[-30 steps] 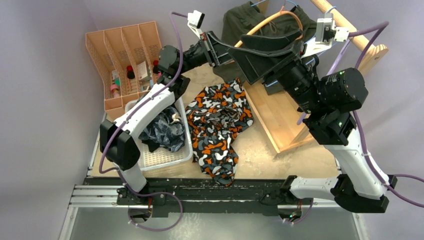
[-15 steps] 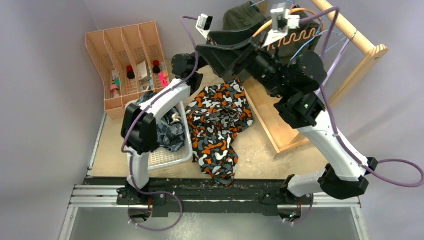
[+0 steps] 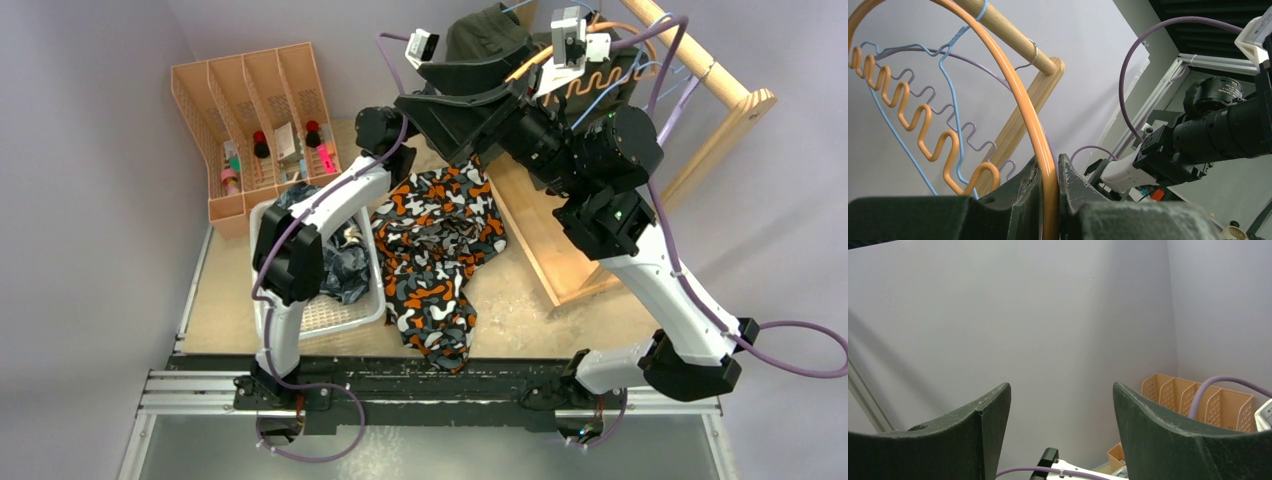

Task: Remove the shorts from the hanger
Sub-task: Place the hanger on the clothes rod.

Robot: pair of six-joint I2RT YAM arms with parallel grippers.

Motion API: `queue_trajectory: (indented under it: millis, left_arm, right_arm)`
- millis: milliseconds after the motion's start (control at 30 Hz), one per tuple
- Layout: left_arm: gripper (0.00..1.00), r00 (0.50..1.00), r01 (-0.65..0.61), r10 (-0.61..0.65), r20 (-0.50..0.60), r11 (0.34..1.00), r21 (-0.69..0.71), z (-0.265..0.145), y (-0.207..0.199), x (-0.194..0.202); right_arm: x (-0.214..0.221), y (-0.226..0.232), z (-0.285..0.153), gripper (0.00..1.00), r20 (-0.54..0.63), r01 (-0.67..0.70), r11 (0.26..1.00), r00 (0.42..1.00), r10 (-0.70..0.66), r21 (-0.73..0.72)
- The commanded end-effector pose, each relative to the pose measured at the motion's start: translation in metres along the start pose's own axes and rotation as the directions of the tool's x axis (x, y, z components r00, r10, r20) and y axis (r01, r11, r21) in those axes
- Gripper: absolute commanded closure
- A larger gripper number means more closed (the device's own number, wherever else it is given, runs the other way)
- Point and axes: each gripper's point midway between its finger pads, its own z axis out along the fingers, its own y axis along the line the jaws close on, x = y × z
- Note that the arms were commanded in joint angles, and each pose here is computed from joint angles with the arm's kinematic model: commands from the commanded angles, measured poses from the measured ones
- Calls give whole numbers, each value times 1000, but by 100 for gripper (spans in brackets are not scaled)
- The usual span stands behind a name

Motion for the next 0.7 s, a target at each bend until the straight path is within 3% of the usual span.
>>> queue_trajectory:
  millis: [0, 333, 667]
  left_arm:
    - [100, 991, -133, 128, 48, 986, 98, 22, -42, -16]
    - [100, 993, -106, 100, 64, 991, 87, 39, -17, -8]
    - [100, 996, -65, 67, 57, 997, -39, 29, 23, 11]
  right_arm:
    - [-39, 25, -8, 24, 98, 20, 997, 995, -13, -71]
    - [-42, 29, -10, 24, 105, 4, 996, 994, 5, -85]
    - [-36, 26, -7, 24, 90, -13, 997, 996, 20, -79]
